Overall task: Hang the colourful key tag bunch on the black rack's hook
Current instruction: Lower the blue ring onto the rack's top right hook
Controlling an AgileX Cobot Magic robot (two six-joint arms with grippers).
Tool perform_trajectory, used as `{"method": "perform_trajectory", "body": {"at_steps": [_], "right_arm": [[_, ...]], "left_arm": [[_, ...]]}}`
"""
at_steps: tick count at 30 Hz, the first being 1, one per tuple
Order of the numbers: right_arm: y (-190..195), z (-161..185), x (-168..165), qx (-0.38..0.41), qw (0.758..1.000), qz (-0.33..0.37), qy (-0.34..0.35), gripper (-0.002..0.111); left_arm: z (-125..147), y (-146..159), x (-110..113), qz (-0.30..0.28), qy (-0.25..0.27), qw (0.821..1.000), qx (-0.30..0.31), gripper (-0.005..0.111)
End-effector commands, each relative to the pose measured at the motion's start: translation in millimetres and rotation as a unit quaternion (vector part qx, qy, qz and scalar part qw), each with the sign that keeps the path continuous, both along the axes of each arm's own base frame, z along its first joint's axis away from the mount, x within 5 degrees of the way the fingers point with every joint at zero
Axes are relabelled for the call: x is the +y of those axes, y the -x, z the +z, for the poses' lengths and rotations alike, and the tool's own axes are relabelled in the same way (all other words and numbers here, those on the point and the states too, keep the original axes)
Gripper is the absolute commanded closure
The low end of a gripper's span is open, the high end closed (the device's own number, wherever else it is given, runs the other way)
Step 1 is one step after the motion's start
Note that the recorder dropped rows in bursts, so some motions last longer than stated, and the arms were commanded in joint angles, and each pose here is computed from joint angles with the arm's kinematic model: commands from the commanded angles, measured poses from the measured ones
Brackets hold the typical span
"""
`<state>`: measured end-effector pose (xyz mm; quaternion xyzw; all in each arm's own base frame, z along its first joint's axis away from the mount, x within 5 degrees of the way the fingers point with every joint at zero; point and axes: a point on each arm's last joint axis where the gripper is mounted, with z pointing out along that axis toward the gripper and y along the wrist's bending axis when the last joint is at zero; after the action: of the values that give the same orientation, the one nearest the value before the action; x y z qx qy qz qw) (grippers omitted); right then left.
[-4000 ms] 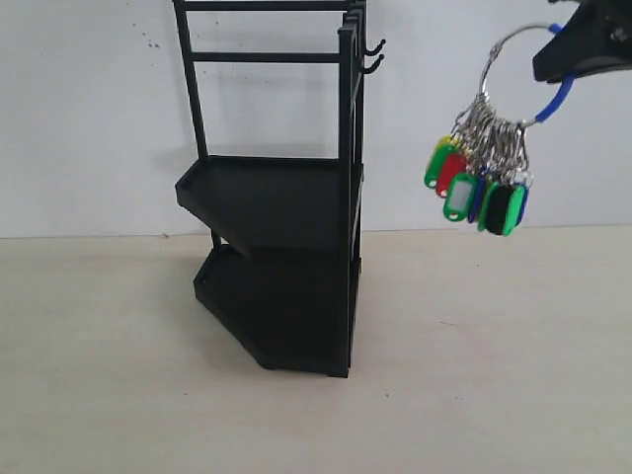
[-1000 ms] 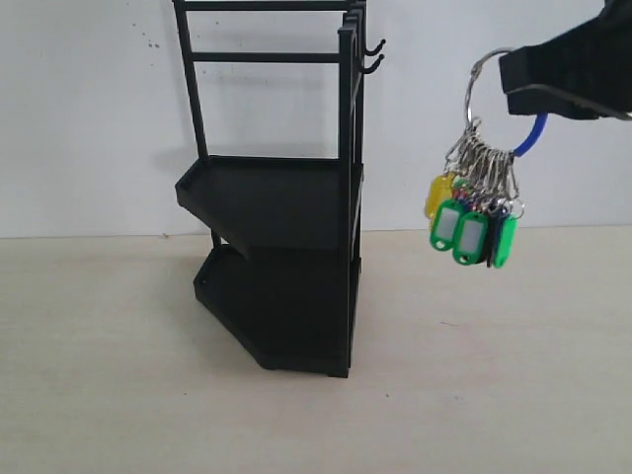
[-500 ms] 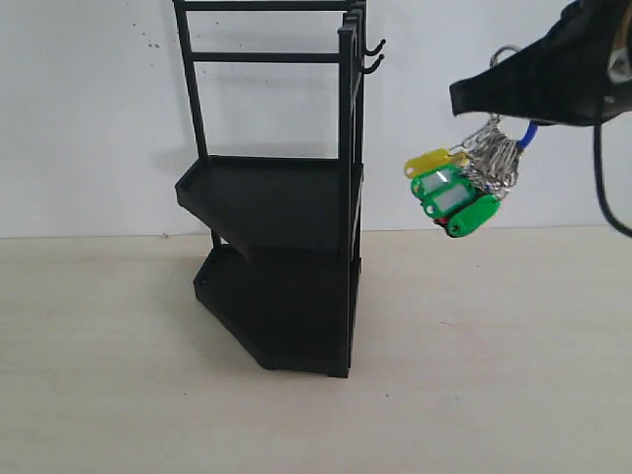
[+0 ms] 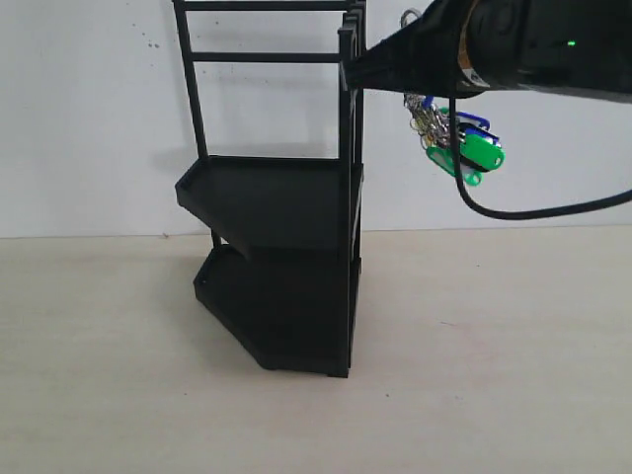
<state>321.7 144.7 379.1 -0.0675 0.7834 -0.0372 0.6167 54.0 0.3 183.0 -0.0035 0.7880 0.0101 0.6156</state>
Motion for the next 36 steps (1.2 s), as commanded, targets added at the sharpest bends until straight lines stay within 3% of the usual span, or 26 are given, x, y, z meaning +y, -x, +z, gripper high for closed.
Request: {"method": "perform_trajectory", "body": {"at_steps": [1,6,26,29,34,36], "right_arm": [[1,6,9,-0.007,0.999,0.030,-0.020,0.108],[3,4,15,0.008,0.998,0.068,-0.013,0.108],[-11,-24,25,0.055,0.996,0.073,0.009,0.108],[-11,-23,25,0.050,0.996,0.077,0.014,0.097],[-11,-21,19,0.056,0.997,0.045,0.023,0.061],[-10,-19,16,0.059,0.998,0.029,0.022,0.058]], "left_arm": [[2,0,0,0.003,0.008,1.000,-0.010,0.102],[2,0,0,0.003,0.008,1.000,-0.010,0.102],[2,0,0,0.003,0.008,1.000,-0.010,0.102],[2,0,0,0.003,0.008,1.000,-0.010,0.102],[2,0,0,0.003,0.008,1.000,-0.010,0.102],[2,0,0,0.003,0.008,1.000,-0.010,0.102]]}}
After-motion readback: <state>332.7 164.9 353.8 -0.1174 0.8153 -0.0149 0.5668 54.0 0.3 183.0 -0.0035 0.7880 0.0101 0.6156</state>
